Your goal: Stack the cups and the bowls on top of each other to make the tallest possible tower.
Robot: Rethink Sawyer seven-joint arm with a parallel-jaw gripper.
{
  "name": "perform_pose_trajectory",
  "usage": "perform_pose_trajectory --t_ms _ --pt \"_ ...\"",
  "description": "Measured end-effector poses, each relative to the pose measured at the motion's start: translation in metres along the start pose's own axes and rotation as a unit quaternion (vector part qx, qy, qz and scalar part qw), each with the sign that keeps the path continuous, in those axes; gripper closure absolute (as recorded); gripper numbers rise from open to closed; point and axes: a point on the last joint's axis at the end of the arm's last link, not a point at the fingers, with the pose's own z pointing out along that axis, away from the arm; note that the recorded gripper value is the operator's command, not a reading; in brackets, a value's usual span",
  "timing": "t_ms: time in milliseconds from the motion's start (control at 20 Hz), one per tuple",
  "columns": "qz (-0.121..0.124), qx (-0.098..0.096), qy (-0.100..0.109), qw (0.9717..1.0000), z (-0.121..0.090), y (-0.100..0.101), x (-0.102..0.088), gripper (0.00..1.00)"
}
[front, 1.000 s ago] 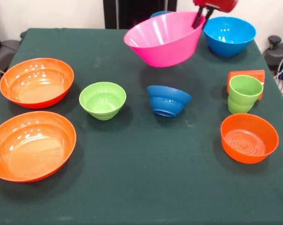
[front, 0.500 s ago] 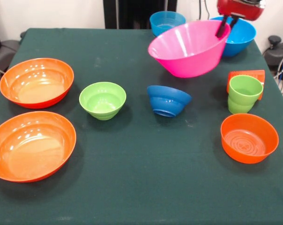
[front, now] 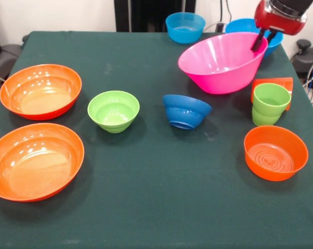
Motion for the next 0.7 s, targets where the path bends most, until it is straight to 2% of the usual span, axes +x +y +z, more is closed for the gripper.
perform_pose_trajectory --t_ms 350,700 --pt "0.014 0.013 -0.006 0.9998 0.021 0.015 -0.001 1.00" --pt "0.024 0.021 -0.016 0.9994 0.023 0.016 -0.007 1.00"
